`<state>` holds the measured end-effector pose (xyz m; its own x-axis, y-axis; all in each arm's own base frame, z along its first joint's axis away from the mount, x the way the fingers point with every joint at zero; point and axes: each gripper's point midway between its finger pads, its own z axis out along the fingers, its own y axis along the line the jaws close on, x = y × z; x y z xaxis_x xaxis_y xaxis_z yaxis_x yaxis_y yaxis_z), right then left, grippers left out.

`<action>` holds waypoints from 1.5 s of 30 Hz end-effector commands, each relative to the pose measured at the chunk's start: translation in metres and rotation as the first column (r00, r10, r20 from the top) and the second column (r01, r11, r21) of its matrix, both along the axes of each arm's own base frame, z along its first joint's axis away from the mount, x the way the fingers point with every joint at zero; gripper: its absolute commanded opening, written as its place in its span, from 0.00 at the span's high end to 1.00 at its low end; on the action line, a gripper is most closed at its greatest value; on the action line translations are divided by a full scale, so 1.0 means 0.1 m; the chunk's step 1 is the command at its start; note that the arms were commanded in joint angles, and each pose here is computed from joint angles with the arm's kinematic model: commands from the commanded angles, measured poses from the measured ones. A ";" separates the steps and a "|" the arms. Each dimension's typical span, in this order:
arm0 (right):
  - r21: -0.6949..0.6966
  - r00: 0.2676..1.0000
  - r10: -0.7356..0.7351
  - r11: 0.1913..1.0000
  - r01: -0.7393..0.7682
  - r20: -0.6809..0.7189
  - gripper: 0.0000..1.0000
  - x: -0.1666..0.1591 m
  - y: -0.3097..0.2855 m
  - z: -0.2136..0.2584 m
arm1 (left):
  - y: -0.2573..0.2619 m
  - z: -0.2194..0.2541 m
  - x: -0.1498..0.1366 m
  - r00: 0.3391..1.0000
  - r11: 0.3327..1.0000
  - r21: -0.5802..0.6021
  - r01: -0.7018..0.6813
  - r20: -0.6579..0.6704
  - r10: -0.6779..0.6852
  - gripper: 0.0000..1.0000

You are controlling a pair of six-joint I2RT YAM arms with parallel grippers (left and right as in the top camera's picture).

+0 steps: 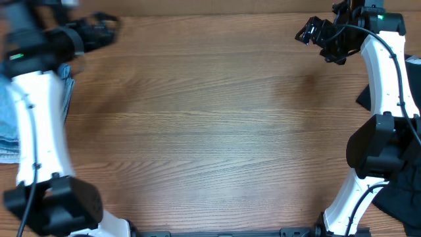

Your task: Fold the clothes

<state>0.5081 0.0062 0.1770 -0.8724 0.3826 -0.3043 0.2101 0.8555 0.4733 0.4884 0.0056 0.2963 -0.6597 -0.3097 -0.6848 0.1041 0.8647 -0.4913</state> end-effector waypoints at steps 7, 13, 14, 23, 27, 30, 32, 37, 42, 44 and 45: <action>-0.002 1.000 0.005 1.000 -0.005 0.004 0.00 0.00 0.01 0.00 | -2.03 -0.46 -0.24 0.941 0.938 0.096 0.332 -0.098 -0.323 0.00; -0.002 1.000 0.005 1.000 -0.005 0.004 0.00 0.00 0.01 0.00 | -2.35 -0.46 -0.39 0.917 0.913 0.097 0.397 -0.098 -0.388 0.00; -0.002 1.000 0.005 1.000 -0.005 0.004 0.00 0.00 0.01 0.00 | -2.34 -0.46 -0.39 0.918 0.914 0.098 0.394 -0.099 -0.385 0.00; -0.024 0.982 0.045 0.999 -0.041 0.182 0.00 -0.20 0.22 0.86 | -2.34 -0.46 -0.39 0.917 0.914 0.098 0.394 -0.101 -0.385 0.00; -0.069 0.838 0.138 0.990 -0.120 0.529 0.00 -1.13 0.68 2.47 | -2.34 -0.46 -0.39 0.917 0.914 0.098 0.394 -0.101 -0.385 0.00; -0.124 0.663 0.154 0.988 -0.092 0.732 0.00 -1.97 0.80 3.33 | -2.34 -0.46 -0.39 0.917 0.914 0.098 0.394 -0.101 -0.385 0.00; -0.124 0.505 0.142 0.990 -0.069 0.851 0.00 -2.72 0.77 3.84 | -2.34 -0.46 -0.39 0.917 0.914 0.098 0.394 -0.101 -0.385 0.00; -0.095 0.316 0.103 0.995 -0.039 0.943 0.00 -4.06 0.51 3.84 | -2.34 -0.46 -0.39 0.917 0.914 0.098 0.394 -0.101 -0.385 0.00; -0.084 0.321 0.067 0.996 0.042 0.945 0.00 -4.52 0.27 2.96 | -2.34 -0.46 -0.39 0.917 0.914 0.098 0.394 -0.101 -0.385 0.00; -0.091 0.354 0.067 0.994 0.053 0.933 0.00 -4.48 0.25 2.61 | -2.34 -0.46 -0.39 0.917 0.914 0.098 0.394 -0.101 -0.385 0.00; -0.098 0.379 0.072 0.994 0.051 0.923 0.00 -4.43 0.26 2.41 | -2.34 -0.46 -0.39 0.917 0.914 0.098 0.394 -0.101 -0.385 0.00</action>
